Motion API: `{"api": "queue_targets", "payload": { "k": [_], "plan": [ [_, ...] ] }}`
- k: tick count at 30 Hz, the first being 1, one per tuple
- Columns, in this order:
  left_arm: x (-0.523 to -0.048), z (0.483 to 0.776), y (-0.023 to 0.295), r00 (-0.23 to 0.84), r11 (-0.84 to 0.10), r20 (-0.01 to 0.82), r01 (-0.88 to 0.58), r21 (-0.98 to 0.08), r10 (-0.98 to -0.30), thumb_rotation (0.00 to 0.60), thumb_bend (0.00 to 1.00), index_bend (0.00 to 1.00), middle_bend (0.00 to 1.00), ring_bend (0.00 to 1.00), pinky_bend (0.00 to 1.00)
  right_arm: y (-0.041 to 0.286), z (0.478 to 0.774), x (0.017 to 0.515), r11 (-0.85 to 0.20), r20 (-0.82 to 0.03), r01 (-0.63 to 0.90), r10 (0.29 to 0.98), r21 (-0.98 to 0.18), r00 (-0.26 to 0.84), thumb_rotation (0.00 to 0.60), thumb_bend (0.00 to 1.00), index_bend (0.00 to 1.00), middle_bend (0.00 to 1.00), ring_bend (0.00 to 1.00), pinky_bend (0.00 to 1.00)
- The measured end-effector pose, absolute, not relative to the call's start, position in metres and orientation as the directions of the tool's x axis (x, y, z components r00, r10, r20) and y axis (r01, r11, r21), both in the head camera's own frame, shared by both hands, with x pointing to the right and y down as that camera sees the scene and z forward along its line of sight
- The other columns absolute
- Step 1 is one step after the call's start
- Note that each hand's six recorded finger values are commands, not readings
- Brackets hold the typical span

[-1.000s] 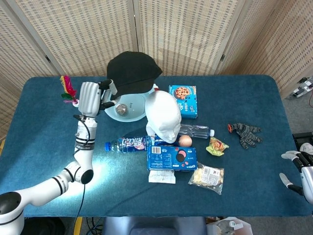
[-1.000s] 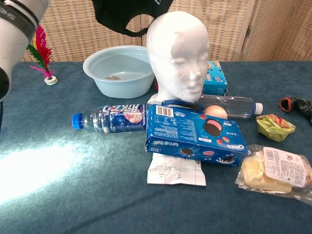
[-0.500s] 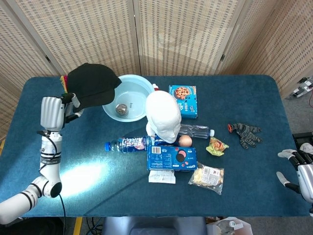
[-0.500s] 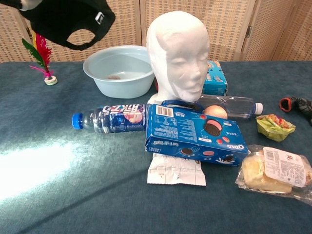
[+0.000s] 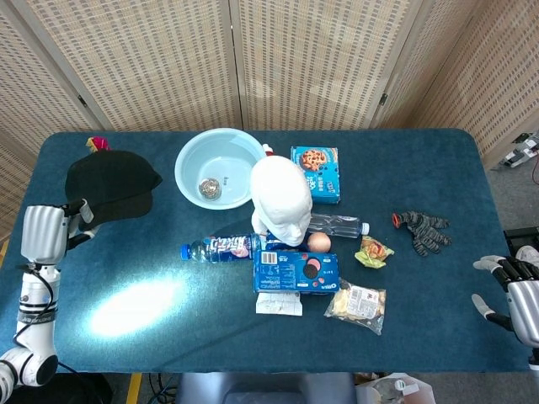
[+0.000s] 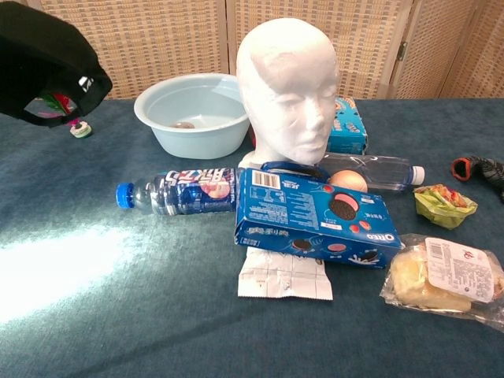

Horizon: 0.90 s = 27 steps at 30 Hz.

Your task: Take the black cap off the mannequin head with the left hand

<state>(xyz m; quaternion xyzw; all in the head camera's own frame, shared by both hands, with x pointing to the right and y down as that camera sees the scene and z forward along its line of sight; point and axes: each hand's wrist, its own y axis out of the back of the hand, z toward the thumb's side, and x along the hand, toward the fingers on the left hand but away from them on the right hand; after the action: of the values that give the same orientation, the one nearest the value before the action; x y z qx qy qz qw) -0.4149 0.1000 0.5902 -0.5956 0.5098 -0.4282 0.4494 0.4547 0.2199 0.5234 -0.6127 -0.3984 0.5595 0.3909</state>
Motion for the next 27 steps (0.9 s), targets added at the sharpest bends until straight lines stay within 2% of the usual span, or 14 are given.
{"api": "queue_targets", "payload": {
  "k": [10,23,25,27],
  "plan": [
    [-0.42,0.616,0.128,0.151,-0.191,0.172,-0.12,-0.974,-0.974,0.6,0.29,0.73,0.98,1.0,1.0,0.22,0.525,0.453,-0.378,-0.375,0.057,0.925,-0.924,0.066,0.6,0.26,0.37,0.32,0.25,0.3],
    [-0.39,0.662,0.128,0.206,-0.297,0.276,-0.08,-0.952,-0.939,0.6,0.29,0.73,0.98,1.0,1.0,0.225,0.521,0.461,-0.372,-0.37,0.059,0.928,-0.926,0.042,0.6,0.26,0.37,0.31,0.25,0.3],
    [-0.387,0.669,0.128,0.204,-0.313,0.294,-0.068,-0.947,-0.934,0.6,0.29,0.71,0.98,1.0,1.0,0.226,0.521,0.461,-0.372,-0.37,0.059,0.928,-0.926,0.041,0.6,0.26,0.37,0.31,0.25,0.3],
    [-0.386,0.674,0.127,0.2,-0.331,0.314,-0.054,-0.942,-0.928,0.6,0.29,0.65,0.97,1.0,1.0,0.226,0.521,0.461,-0.371,-0.37,0.059,0.928,-0.927,0.041,0.6,0.26,0.37,0.32,0.25,0.3]
  ]
}}
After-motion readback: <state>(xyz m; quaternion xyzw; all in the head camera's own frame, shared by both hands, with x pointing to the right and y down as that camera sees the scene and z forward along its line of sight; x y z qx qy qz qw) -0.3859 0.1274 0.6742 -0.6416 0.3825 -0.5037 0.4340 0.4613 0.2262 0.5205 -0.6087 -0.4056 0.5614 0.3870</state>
